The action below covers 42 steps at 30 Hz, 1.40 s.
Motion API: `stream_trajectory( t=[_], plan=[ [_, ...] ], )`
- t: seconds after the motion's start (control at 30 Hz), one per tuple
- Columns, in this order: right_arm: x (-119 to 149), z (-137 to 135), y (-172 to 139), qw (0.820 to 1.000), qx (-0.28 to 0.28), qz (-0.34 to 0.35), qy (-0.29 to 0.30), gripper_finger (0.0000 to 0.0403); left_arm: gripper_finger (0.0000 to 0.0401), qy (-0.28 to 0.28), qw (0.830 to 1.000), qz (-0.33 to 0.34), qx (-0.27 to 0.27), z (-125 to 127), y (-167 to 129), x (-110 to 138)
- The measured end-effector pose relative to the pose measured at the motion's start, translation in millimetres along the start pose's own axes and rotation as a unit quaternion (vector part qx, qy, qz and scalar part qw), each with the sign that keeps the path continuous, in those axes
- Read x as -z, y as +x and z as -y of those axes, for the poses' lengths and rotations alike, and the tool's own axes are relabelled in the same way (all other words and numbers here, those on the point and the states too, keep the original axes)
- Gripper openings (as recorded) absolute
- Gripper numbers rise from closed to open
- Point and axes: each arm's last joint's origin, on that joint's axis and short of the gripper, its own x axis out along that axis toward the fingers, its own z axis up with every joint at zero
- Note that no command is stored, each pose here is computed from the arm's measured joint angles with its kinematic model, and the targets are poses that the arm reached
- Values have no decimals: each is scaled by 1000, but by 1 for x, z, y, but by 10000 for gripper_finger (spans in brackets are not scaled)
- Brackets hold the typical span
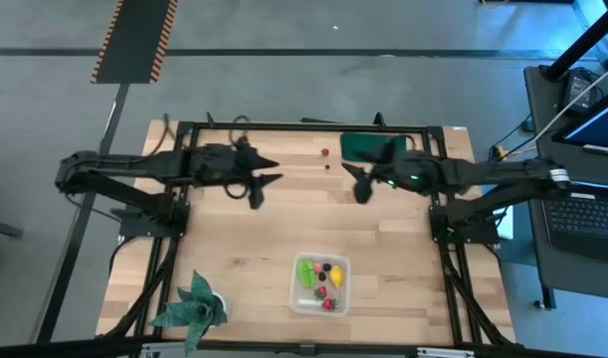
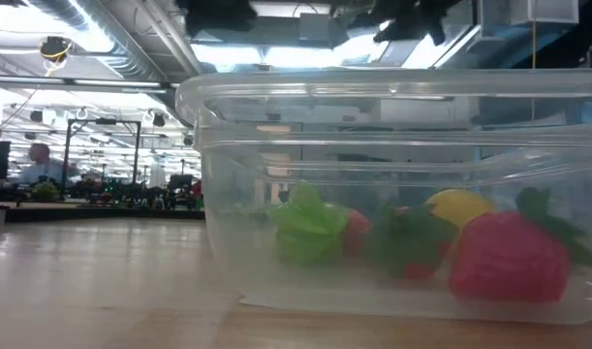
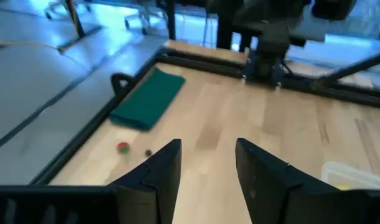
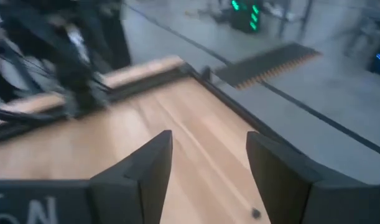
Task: Pick and placing Produce into tupperware
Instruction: Put the blueberry into the transparent bin
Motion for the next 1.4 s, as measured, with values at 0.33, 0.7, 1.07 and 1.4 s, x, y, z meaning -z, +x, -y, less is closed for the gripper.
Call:
stream_trajectory(
  t=[0.33, 0.7, 1.07, 1.4],
  plan=[
    [-8, 22, 69, 975, 133, -148, 101, 208, 136, -51, 997, 57, -14, -28, -28, 65],
    [18, 28, 140, 953, 138, -236, 129, 208, 148, -55, 997, 51, -31, -37, -23, 96],
    [55, 44, 176, 920, 175, -311, 162, 208, 149, -50, 997, 63, 6, -48, -34, 94],
    [57, 47, 179, 919, 179, -309, 165, 208, 138, -64, 995, 76, -29, -65, -44, 122]
  ],
)
